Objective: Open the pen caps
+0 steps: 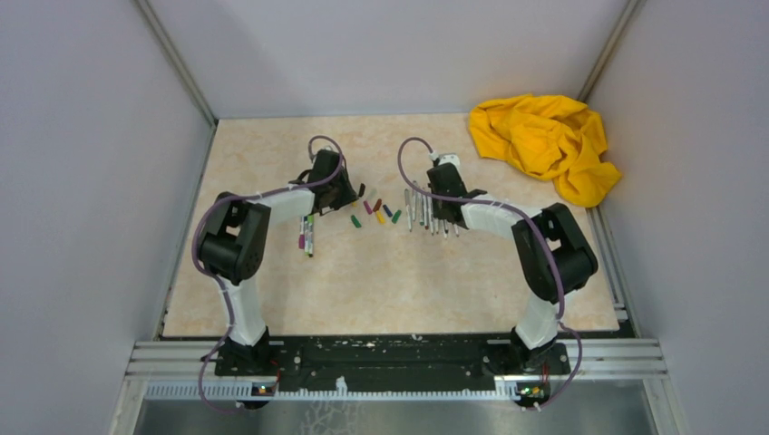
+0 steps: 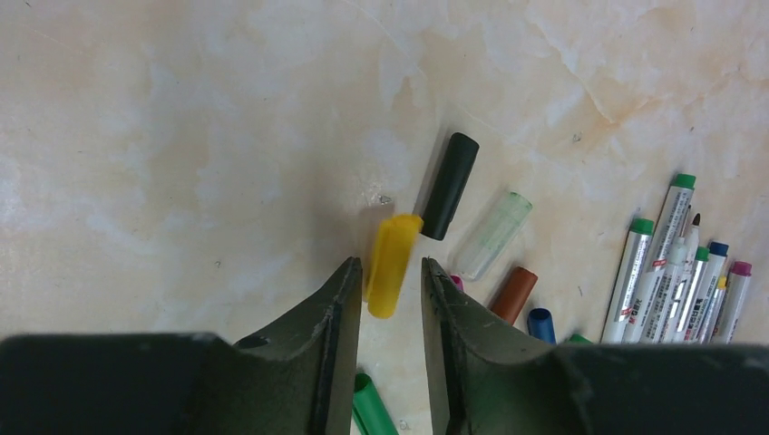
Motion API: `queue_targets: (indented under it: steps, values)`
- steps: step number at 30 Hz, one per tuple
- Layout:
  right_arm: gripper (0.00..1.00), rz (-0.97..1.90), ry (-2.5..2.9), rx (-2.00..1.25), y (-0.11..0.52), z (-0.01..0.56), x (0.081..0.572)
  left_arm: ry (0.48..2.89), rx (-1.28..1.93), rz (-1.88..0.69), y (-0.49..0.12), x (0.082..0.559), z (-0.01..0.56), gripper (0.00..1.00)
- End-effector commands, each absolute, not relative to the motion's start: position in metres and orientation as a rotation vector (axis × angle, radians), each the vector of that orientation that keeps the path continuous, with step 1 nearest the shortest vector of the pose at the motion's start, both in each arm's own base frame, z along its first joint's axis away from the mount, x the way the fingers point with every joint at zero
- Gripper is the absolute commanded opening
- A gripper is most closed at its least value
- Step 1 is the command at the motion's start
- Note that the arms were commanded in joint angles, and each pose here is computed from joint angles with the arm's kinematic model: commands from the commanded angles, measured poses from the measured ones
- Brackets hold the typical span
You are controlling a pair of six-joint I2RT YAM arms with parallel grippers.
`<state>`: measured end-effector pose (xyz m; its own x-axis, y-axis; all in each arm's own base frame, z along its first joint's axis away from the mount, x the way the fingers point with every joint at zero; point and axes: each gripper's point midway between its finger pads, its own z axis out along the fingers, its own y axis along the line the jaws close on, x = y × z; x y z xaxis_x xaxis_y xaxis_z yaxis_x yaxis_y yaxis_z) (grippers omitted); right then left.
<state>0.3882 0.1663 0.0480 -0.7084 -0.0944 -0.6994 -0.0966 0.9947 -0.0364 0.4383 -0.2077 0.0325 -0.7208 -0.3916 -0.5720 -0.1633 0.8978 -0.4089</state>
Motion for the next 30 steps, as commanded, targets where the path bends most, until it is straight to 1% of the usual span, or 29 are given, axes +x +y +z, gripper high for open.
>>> queue_targets:
  steps: [1, 8, 15, 20, 24, 27, 30]
  values:
    - [0.00, -0.052, 2.298, -0.120, 0.159, 0.065, 0.410, 2.361, -0.375, -0.405, -0.208, 0.444, 0.038, 0.38]
    - [0.06, -0.111, 2.295, -0.140, 0.152, 0.061, 0.416, 2.326, -0.388, -0.390, -0.207, 0.446, 0.051, 0.42]
    - [0.18, -0.133, 2.306, -0.149, 0.149, 0.054, 0.417, 2.281, -0.407, -0.390, -0.204, 0.446, 0.069, 0.45]
    - [0.24, -0.119, 2.306, -0.149, 0.151, 0.054, 0.418, 2.256, -0.420, -0.398, -0.202, 0.444, 0.078, 0.48]
    - [0.25, -0.099, 2.289, -0.147, 0.152, 0.062, 0.418, 2.246, -0.441, -0.399, -0.200, 0.442, 0.080, 0.49]
    - [0.25, -0.042, 2.237, -0.174, 0.160, 0.080, 0.417, 2.207, -0.482, -0.402, -0.193, 0.438, 0.090, 0.50]
    - [0.26, -0.002, 2.184, -0.206, 0.172, 0.103, 0.412, 2.114, -0.544, -0.388, -0.178, 0.431, 0.114, 0.57]
